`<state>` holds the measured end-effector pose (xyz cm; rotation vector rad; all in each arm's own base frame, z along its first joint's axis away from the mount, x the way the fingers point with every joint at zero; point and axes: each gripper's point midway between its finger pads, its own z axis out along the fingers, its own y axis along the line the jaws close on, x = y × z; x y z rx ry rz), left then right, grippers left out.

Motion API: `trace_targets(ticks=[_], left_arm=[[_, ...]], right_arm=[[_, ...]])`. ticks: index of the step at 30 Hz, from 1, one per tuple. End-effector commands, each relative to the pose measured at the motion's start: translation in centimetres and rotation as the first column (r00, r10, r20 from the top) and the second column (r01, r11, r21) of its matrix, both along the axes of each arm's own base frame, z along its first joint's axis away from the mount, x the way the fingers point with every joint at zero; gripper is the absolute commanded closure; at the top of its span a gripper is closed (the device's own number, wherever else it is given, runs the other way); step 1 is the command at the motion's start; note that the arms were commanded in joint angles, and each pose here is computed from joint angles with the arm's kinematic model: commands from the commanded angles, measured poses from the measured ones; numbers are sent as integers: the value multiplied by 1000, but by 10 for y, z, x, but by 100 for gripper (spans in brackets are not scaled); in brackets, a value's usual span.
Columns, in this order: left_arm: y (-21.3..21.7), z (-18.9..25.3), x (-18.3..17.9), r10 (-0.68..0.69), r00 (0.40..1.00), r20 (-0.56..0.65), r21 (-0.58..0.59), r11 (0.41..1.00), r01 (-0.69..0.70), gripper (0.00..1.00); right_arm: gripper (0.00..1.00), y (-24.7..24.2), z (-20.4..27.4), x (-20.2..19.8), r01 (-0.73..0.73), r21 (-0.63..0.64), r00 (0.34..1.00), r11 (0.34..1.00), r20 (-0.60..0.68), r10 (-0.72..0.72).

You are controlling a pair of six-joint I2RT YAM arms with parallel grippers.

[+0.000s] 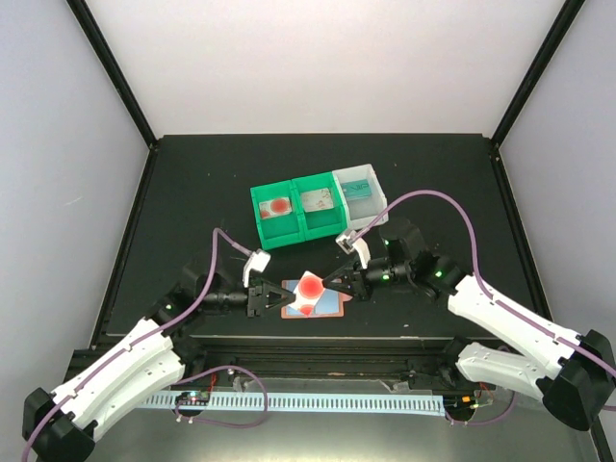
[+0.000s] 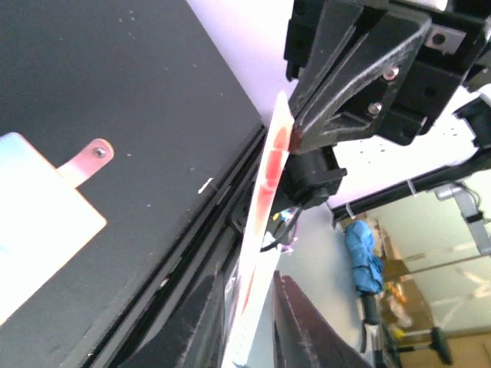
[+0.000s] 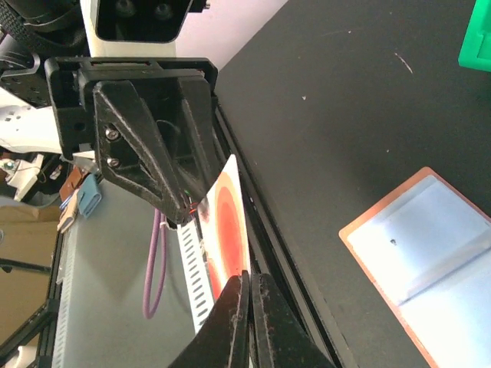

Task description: Take the credit cards out of the card holder

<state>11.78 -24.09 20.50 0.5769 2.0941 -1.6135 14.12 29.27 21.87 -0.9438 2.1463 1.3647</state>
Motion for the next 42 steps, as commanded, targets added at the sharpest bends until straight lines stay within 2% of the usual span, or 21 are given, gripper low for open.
trace_targets(ticks=[1,3,4,7,10,11,16,22,34,42], left_arm=[[10,17,13,109,992,67,30,993,-111,68],[22,15,26,222,972,79,80,970,-228,46],[29,15,32,278,956,91,102,953,-286,38],[46,24,41,381,913,146,112,910,-398,25],[61,32,46,456,871,184,114,870,-480,4],[65,34,47,472,860,196,115,860,-498,1],[79,32,49,512,828,227,158,820,-550,1],[88,25,51,532,809,250,203,789,-581,1],[93,25,53,557,786,266,184,771,-609,1],[98,30,51,576,771,271,155,765,-625,1]], right_arm=[[99,2,10,2,8,55,1000,998,19,-9],[99,2,10,6,34,61,999,998,14,-35],[99,3,10,9,50,65,999,997,13,-51],[99,5,8,23,117,65,993,991,5,-118],[99,10,11,40,198,84,980,977,-22,-196],[99,12,13,46,224,90,974,970,-32,-222],[99,21,14,86,381,96,924,919,-64,-377],[99,29,2,136,554,55,832,831,-81,-549],[99,64,-26,214,698,17,714,716,-86,-695],[99,88,-48,253,745,9,665,667,-93,-741]])
